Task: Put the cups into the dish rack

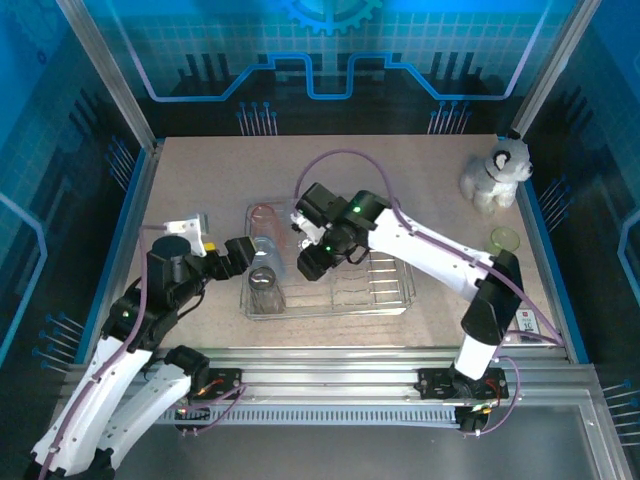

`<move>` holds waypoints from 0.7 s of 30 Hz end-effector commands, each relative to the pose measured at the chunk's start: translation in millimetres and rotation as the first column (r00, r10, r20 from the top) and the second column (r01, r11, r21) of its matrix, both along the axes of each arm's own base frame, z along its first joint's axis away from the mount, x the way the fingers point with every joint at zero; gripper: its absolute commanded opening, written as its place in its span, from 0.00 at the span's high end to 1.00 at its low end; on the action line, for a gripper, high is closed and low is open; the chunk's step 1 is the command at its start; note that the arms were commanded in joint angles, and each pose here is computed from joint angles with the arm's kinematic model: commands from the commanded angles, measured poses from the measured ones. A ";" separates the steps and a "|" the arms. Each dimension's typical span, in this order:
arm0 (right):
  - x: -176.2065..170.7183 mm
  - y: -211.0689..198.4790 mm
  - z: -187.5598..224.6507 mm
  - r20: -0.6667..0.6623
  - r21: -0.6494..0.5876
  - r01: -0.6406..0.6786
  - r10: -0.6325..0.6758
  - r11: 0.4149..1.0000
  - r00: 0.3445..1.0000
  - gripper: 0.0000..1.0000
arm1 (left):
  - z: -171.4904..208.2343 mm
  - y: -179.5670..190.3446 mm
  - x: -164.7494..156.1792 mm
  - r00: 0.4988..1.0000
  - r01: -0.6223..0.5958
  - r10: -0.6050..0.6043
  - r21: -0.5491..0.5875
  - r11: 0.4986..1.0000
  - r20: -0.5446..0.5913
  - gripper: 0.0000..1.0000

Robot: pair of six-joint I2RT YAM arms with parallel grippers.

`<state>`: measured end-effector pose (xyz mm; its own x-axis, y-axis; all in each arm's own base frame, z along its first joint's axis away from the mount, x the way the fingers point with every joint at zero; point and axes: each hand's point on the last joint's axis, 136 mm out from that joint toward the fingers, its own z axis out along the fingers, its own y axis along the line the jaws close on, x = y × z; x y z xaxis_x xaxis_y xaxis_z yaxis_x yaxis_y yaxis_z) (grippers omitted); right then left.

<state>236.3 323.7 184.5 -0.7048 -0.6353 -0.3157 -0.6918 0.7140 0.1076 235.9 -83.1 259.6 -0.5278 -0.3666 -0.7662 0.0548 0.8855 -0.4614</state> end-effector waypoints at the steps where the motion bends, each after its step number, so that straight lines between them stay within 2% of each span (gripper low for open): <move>1: -3.5 -2.4 -6.4 0.009 -0.108 -0.030 0.031 0.994 0.999 1.00 | 1.0 3.9 -2.2 1.000 -0.010 0.010 0.021 1.000 0.012 0.01; 5: -0.6 -0.9 -20.9 0.012 -0.184 -0.039 0.041 0.982 0.999 1.00 | 5.8 3.6 -3.6 0.999 0.002 -0.003 0.028 1.000 0.034 0.01; 10: 3.6 5.0 -35.9 0.005 -0.210 -0.045 0.047 0.977 0.999 1.00 | 8.6 4.3 -7.2 0.997 0.016 -0.019 0.043 0.999 0.069 0.00; 17: 2.2 14.8 -52.1 -0.012 -0.237 -0.069 0.068 0.969 0.998 0.93 | 14.4 5.2 -10.7 0.995 0.017 -0.020 0.030 0.999 0.101 0.01; 21: 1.8 16.3 -58.6 -0.019 -0.244 -0.079 0.076 0.966 0.997 0.85 | 18.3 6.9 -12.7 0.992 0.013 -0.016 0.027 1.000 0.122 0.01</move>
<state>237.6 335.8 122.8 -0.6741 -0.7268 -0.1319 -0.7293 0.6832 -0.0373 223.5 -78.0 272.4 -0.4704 -0.3571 -0.8070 0.1017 0.8865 -0.4515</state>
